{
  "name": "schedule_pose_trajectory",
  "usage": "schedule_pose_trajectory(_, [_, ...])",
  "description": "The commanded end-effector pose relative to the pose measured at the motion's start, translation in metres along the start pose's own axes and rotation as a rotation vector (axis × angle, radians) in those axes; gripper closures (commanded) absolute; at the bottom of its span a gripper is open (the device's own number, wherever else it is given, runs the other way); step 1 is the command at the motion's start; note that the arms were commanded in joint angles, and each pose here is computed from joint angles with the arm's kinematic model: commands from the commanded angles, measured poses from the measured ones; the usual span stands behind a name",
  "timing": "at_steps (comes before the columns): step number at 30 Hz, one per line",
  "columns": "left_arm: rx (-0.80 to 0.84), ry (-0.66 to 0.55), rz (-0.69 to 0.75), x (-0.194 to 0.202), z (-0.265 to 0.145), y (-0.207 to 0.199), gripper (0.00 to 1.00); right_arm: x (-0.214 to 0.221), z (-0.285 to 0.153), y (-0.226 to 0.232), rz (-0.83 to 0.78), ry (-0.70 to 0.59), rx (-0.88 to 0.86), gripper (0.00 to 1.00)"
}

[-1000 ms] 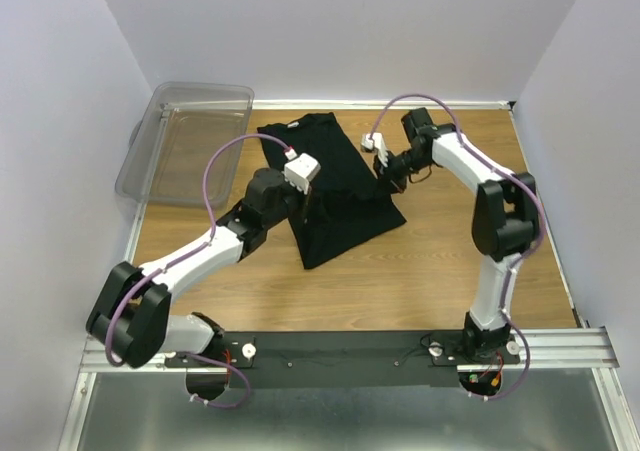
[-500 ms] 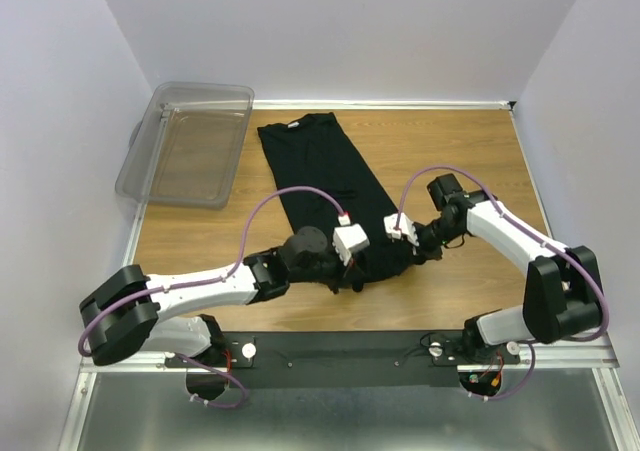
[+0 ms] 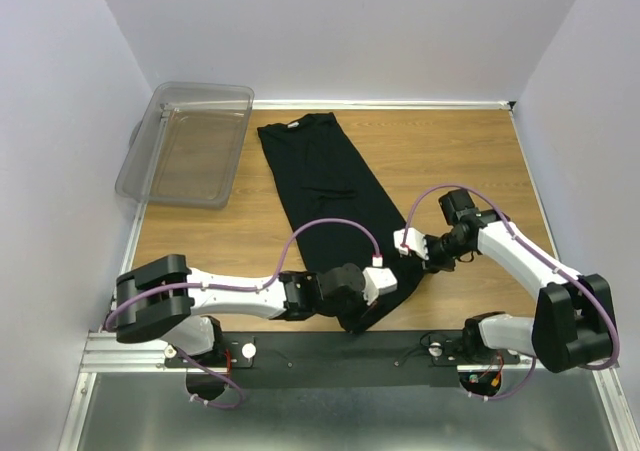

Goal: Fold and stack the t-shirts

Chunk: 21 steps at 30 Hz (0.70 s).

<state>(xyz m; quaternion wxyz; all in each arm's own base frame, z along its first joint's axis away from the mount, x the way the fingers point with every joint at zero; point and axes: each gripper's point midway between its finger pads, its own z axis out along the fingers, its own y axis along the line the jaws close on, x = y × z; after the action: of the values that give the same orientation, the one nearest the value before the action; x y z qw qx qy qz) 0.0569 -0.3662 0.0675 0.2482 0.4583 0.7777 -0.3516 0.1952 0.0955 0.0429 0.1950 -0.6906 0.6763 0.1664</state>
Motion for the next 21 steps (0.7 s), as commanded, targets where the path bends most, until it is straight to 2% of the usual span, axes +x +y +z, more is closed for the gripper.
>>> schedule_pose_trajectory(1, [-0.016,0.092,-0.003,0.02,0.006,-0.01,0.97,0.01,0.0,0.007,-0.027,0.035,0.015,0.89])
schedule_pose_trajectory(4, [-0.043,0.139,0.003,0.033,0.011,-0.014,0.72,0.012,-0.001,0.013,-0.037,0.039,0.01,0.75])
schedule_pose_trajectory(5, [-0.065,0.163,0.009,0.038,0.009,-0.014,0.6,0.013,-0.001,0.015,-0.035,0.043,0.008,0.59])
schedule_pose_trajectory(9, [-0.202,0.088,0.033,0.011,-0.004,-0.012,0.45,0.009,-0.005,0.01,-0.022,0.035,0.026,0.47])
schedule_pose_trajectory(16, [-0.299,0.005,0.106,-0.012,-0.025,-0.017,0.41,-0.011,-0.015,-0.009,-0.005,-0.03,0.062,0.45])
schedule_pose_trajectory(21, [-0.337,0.112,0.125,0.017,0.0,-0.01,0.42,-0.001,-0.019,-0.025,0.097,-0.054,0.069,0.45])
